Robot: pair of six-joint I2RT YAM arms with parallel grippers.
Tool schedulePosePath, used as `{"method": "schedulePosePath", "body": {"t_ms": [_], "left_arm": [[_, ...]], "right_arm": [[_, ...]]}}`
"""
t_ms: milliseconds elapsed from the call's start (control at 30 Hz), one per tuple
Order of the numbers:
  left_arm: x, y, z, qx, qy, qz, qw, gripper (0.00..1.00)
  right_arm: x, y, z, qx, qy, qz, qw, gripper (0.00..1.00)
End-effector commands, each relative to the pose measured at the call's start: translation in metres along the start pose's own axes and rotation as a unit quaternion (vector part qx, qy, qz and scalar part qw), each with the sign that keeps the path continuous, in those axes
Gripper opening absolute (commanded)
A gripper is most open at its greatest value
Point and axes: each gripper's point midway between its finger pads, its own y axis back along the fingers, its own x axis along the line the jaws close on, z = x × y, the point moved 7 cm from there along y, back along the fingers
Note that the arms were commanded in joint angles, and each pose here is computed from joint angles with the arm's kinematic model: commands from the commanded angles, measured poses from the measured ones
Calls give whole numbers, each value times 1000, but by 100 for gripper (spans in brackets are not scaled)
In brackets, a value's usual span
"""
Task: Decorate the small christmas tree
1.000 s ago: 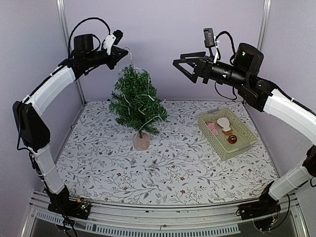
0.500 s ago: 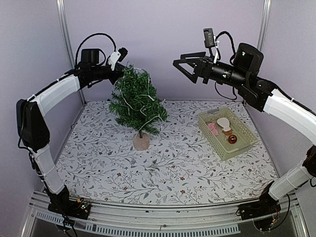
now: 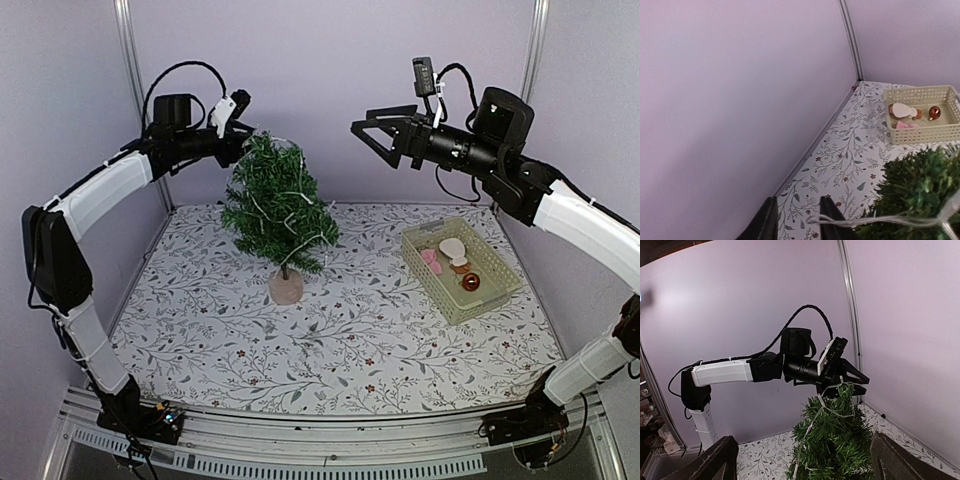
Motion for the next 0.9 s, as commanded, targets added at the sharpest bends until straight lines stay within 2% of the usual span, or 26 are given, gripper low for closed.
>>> {"method": "schedulePosePath", "body": {"t_ms": [0, 100, 300, 400, 533, 600, 867], "left_arm": [[21, 27, 11, -2, -5, 63, 998, 40], [25, 38, 9, 0, -2, 72, 997, 47], [14, 44, 20, -29, -10, 30, 999, 46], [6, 41, 32, -51, -22, 11, 998, 37], [-2, 31, 42, -70, -30, -9, 997, 12], [-2, 27, 47, -77, -33, -14, 996, 2], [5, 13, 65, -102, -57, -5, 993, 0]], "right_arm": [[5, 5, 15, -13, 12, 1, 1000, 96], [5, 6, 14, -12, 12, 1, 1000, 96], [4, 4, 11, -10, 8, 3, 1000, 96], [4, 4, 11, -10, 8, 4, 1000, 96], [4, 4, 11, -11, 9, 4, 1000, 96], [4, 5, 11, -11, 9, 3, 1000, 96], [4, 5, 10, -11, 12, 0, 1000, 96]]}}
